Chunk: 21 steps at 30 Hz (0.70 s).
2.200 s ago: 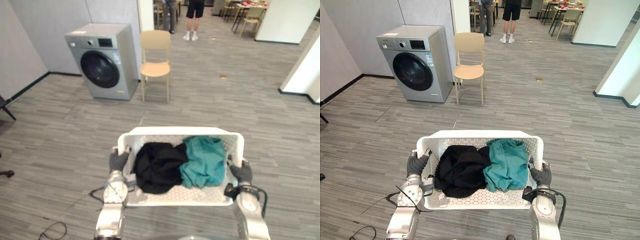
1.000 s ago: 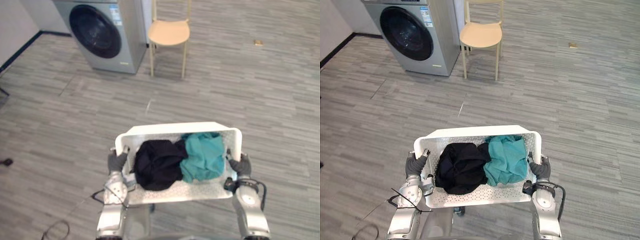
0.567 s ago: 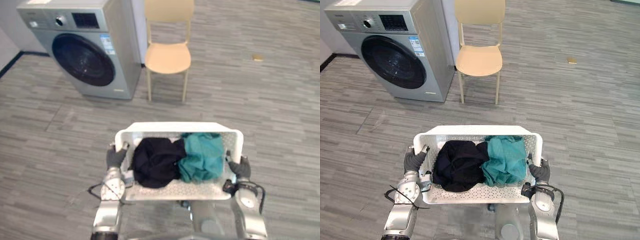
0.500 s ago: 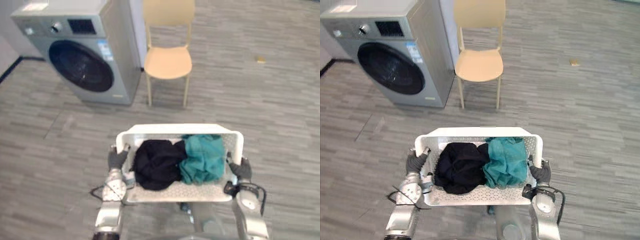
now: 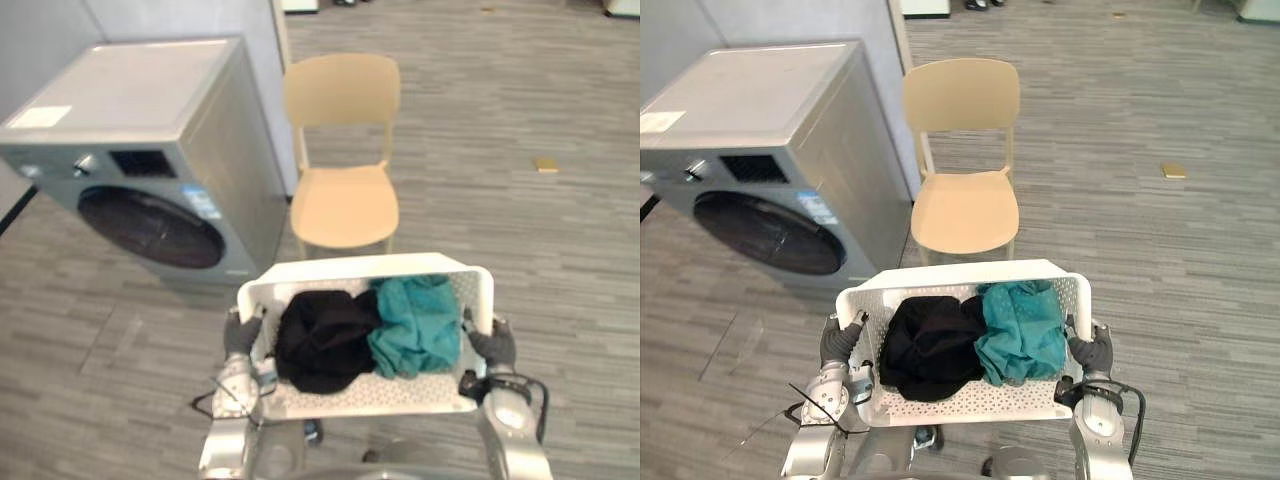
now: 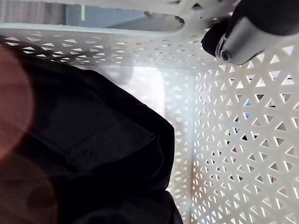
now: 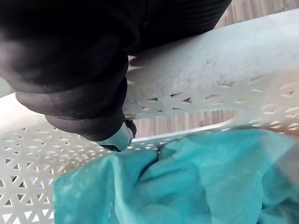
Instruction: Pick up the laundry basket with both hands and put the clothes into the washing machine.
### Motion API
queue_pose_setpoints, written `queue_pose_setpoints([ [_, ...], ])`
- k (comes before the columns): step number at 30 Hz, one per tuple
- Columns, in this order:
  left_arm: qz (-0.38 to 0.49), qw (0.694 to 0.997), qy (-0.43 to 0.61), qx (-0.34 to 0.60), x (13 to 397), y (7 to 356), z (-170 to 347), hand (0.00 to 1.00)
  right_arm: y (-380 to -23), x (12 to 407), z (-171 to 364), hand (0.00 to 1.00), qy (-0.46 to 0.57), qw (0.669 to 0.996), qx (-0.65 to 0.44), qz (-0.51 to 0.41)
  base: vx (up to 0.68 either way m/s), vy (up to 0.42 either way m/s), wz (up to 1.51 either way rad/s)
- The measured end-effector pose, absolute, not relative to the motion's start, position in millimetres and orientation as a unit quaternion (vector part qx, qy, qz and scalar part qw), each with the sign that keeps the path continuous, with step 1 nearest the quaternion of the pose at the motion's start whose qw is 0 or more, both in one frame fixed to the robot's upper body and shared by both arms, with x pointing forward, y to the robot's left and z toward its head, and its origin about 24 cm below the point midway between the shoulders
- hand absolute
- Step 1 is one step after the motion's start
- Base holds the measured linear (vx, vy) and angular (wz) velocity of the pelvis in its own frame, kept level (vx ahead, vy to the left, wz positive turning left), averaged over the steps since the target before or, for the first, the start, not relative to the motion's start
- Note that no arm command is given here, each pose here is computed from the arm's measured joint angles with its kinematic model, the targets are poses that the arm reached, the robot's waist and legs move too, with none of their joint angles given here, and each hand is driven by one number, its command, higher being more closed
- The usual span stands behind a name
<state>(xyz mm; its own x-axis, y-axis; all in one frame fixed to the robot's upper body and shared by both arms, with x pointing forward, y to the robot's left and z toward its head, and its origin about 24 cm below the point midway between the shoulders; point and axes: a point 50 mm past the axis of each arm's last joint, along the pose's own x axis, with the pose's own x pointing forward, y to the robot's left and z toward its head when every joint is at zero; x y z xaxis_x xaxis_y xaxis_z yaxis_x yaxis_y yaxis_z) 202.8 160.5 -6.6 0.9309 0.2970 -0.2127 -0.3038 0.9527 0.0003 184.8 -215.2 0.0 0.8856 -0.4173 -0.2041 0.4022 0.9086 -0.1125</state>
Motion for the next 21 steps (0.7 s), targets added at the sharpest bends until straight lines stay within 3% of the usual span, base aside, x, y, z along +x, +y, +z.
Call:
queue_pose_setpoints([
  [10,0.148,0.981,0.123,0.019,209,172,-11,1.0,-203,183,-18,1.0,0.149,0.965,-0.011,-0.214,0.55,0.099,-0.21],
  [21,0.157,0.976,0.149,-0.003,205,162,-22,1.0,-211,181,-18,1.0,0.151,0.968,-0.036,-0.199,0.43,-0.248,0.38],
])
